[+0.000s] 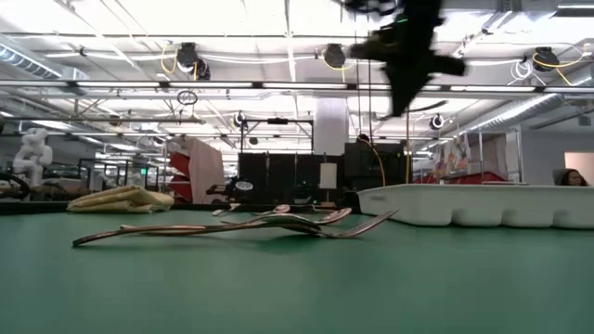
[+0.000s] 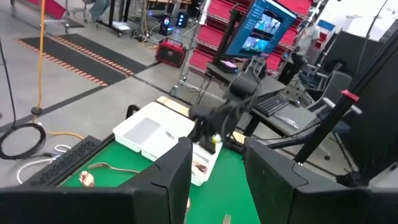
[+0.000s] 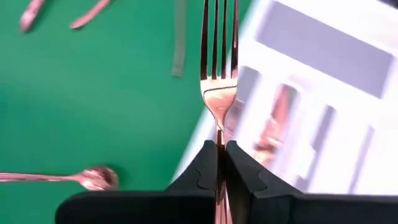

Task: Sort silverware
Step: Put the center gold fork into the silverware organizer, then put the top right gold fork into the silverware organizer

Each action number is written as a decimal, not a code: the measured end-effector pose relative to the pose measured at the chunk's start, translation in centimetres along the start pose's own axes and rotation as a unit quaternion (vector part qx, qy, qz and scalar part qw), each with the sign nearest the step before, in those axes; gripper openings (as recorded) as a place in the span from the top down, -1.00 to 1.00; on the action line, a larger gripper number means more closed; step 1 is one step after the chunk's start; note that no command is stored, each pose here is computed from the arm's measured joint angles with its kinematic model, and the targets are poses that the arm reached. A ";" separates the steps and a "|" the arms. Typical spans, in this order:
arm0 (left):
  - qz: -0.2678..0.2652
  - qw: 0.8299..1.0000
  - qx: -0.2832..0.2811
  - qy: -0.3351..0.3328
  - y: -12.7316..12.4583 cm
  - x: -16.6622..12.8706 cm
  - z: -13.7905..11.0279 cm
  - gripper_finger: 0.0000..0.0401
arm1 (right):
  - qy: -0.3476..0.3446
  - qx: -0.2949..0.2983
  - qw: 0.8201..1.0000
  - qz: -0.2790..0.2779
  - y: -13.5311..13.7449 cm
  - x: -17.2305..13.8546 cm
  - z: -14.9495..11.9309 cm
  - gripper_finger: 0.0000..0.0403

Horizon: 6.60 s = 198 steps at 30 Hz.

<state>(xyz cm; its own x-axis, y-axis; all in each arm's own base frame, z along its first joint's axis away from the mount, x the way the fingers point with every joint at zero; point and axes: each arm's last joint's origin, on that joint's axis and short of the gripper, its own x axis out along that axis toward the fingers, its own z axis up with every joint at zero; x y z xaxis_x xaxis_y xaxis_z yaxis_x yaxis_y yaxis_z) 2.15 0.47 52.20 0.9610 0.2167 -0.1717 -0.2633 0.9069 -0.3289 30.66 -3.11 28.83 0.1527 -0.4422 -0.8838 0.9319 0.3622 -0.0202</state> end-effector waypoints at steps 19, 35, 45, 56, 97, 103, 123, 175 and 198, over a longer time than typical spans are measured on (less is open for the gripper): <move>0.027 1.000 0.005 -0.009 0.2 0.0 0.1 0.26 | -0.002 0.251 0.968 -0.006 -11.4 6.5 -8.3 1.00; 0.050 0.999 0.005 -0.017 0.3 0.0 0.1 0.26 | 0.026 0.212 0.976 -0.032 -11.5 10.4 -7.4 0.89; 0.050 0.999 0.005 -0.017 0.3 0.0 0.1 0.26 | 0.024 0.211 0.977 -0.027 -11.4 10.4 -7.3 0.25; 0.050 0.999 0.005 -0.017 0.3 0.0 0.1 0.26 | -0.079 0.130 0.984 0.097 -9.5 2.6 -1.1 0.13; 0.067 0.997 0.028 0.034 0.6 0.0 -0.8 0.26 | 0.138 -0.126 0.975 0.124 1.0 19.8 15.2 0.13; 0.082 0.996 0.036 0.029 0.7 -0.1 -0.8 0.26 | 0.170 -0.148 0.965 0.131 1.2 21.4 14.4 0.13; 0.097 0.994 0.049 0.025 0.8 -0.1 -0.8 0.26 | 0.225 -0.202 0.946 0.113 1.2 21.6 12.7 0.99; 0.098 0.994 0.043 0.004 0.7 -0.1 -0.4 0.26 | 0.057 0.281 0.909 0.304 -18.7 4.8 -10.1 1.00; 0.118 0.992 0.031 -0.003 0.8 -0.1 -0.4 0.26 | 0.086 0.323 0.902 0.274 -19.0 10.1 -13.0 1.00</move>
<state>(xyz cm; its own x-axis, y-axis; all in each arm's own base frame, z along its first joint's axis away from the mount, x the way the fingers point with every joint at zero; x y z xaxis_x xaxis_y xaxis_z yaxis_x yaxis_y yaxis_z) 1.83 1.07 51.60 0.8733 0.4287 -0.2312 -0.4764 0.8507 -0.2222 10.26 -3.79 14.19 0.6463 -0.1881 -0.7395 0.7385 -0.0899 0.6682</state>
